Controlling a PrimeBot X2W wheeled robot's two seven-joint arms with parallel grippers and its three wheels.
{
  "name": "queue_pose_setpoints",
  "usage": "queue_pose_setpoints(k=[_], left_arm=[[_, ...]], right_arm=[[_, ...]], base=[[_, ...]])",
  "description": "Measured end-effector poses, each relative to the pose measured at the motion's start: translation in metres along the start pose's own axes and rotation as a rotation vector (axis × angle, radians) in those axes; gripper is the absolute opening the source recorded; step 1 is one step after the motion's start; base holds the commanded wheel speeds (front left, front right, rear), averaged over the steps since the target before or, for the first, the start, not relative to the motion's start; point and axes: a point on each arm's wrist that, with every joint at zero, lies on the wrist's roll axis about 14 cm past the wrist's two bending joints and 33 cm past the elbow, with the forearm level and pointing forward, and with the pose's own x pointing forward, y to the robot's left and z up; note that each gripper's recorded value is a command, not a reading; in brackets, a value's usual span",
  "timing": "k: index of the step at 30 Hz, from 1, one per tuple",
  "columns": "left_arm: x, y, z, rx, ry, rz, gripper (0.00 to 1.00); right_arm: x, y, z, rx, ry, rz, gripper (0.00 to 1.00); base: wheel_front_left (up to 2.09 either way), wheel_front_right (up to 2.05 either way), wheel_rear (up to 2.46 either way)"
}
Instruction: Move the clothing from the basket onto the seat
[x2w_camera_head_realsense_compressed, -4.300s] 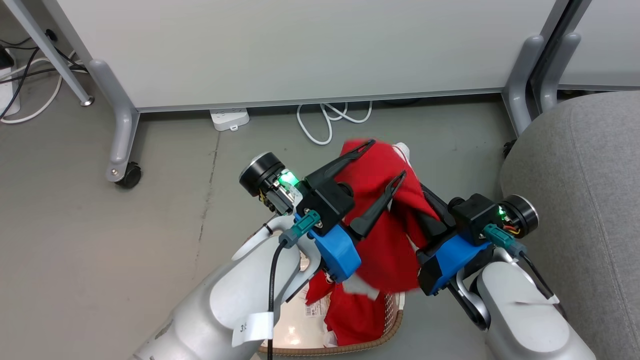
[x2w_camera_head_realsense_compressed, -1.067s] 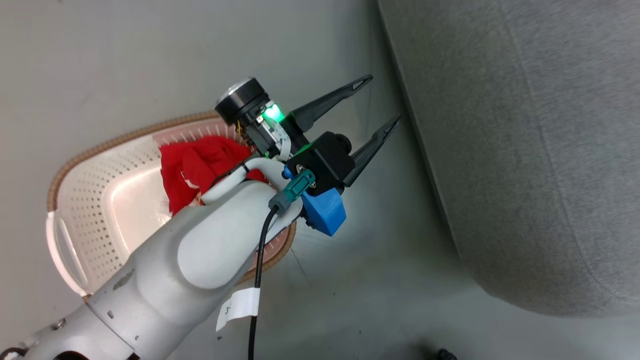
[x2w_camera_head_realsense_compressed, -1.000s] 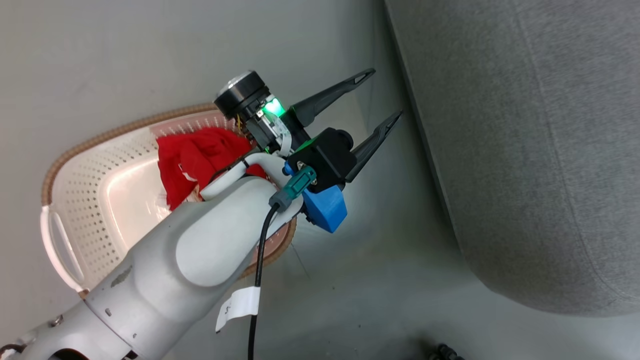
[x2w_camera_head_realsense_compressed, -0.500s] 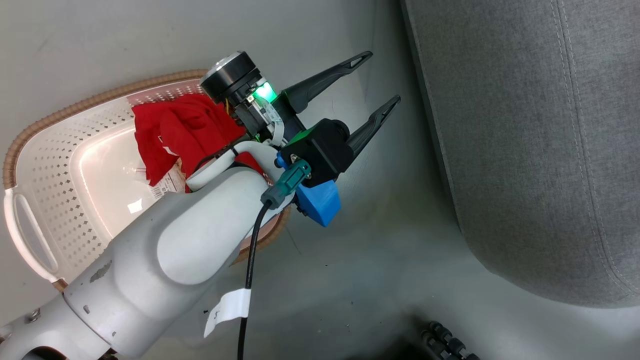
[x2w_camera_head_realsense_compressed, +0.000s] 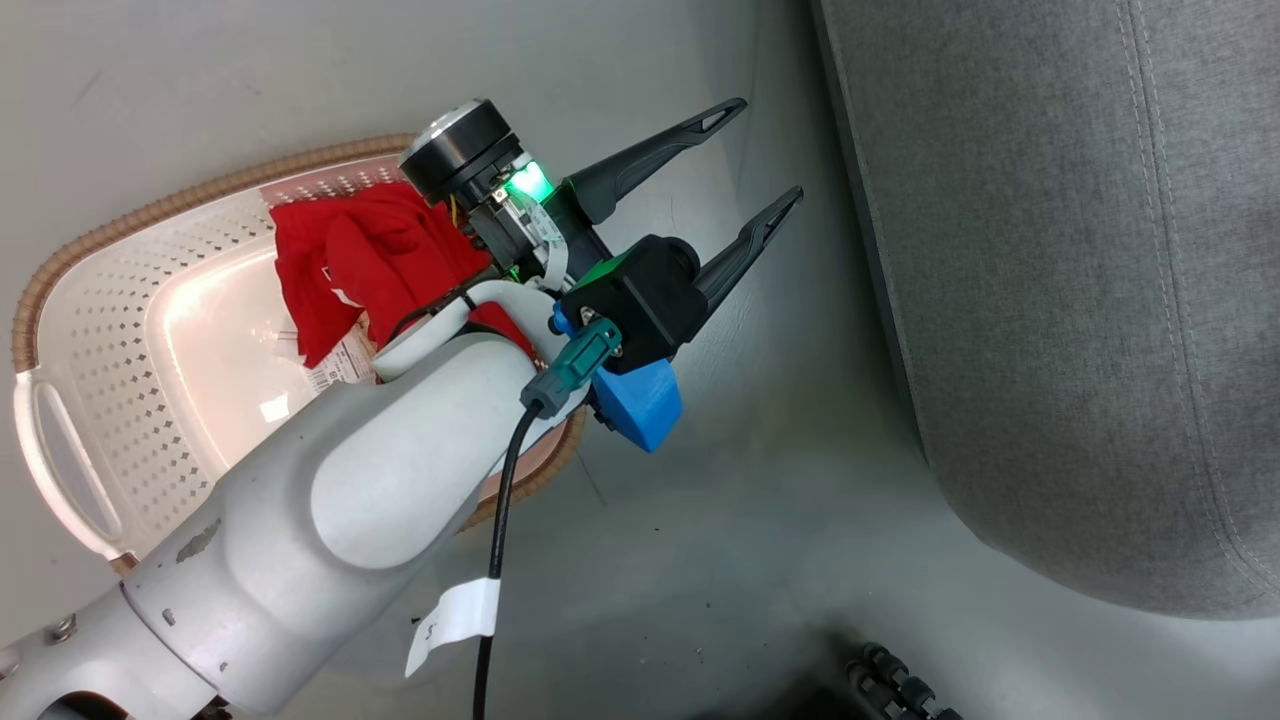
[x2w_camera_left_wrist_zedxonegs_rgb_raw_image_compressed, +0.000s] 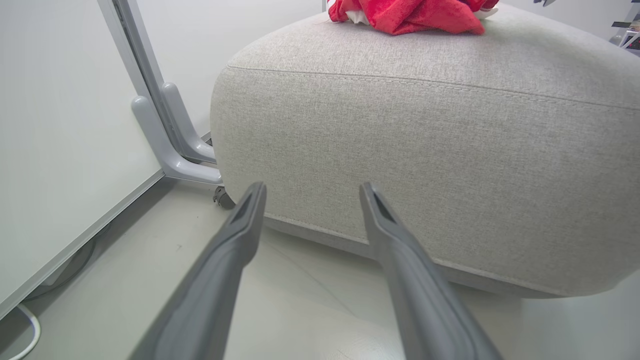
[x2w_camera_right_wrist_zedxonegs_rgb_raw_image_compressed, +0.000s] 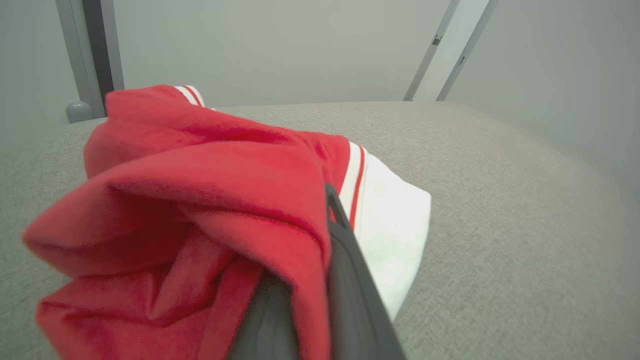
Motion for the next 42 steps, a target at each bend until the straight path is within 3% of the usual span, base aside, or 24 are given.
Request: queue_pose_setpoints(k=[1, 2, 3, 4, 11, 21, 30, 42], left_arm=[[0.0, 0.0, 0.001, 0.003, -0.002, 0.001, 1.0], [0.0, 0.001, 0.003, 0.006, -0.003, 0.003, 1.0], [0.0, 0.001, 0.005, 0.009, -0.007, 0.004, 1.0], [0.0, 0.0, 0.008, 0.013, -0.012, 0.004, 1.0], [0.0, -0.007, 0.036, 0.02, -0.055, 0.019, 1.0], [-0.016, -0.018, 0.08, 0.015, -0.084, 0.106, 1.0], [-0.068, 0.007, 0.137, 0.02, -0.178, 0.353, 1.0], [-0.193, 0.044, 0.182, 0.043, -0.297, 0.776, 1.0]], right_arm=[[-0.001, -0.001, 0.0, 0.005, 0.001, -0.001, 0.05], [-0.002, -0.002, 0.001, 0.008, 0.0, -0.003, 0.33], [-0.004, -0.003, 0.001, 0.01, 0.001, -0.004, 0.72], [-0.007, -0.005, 0.001, 0.011, 0.003, -0.004, 1.0], [-0.042, -0.006, 0.007, 0.012, -0.003, 0.035, 1.0], [-0.092, 0.031, 0.04, 0.031, -0.069, 0.207, 1.0], [-0.125, 0.082, 0.106, 0.106, -0.245, 0.395, 1.0], [-0.177, 0.161, 0.167, 0.209, -0.4, 0.659, 1.0]], base=[[0.0, 0.0, 0.0], [0.0, 0.0, 0.0], [0.0, 0.0, 0.0], [0.0, 0.0, 0.0], [0.0, 0.0, 0.0], [0.0, 0.0, 0.0], [0.0, 0.0, 0.0], [0.0, 0.0, 0.0]])
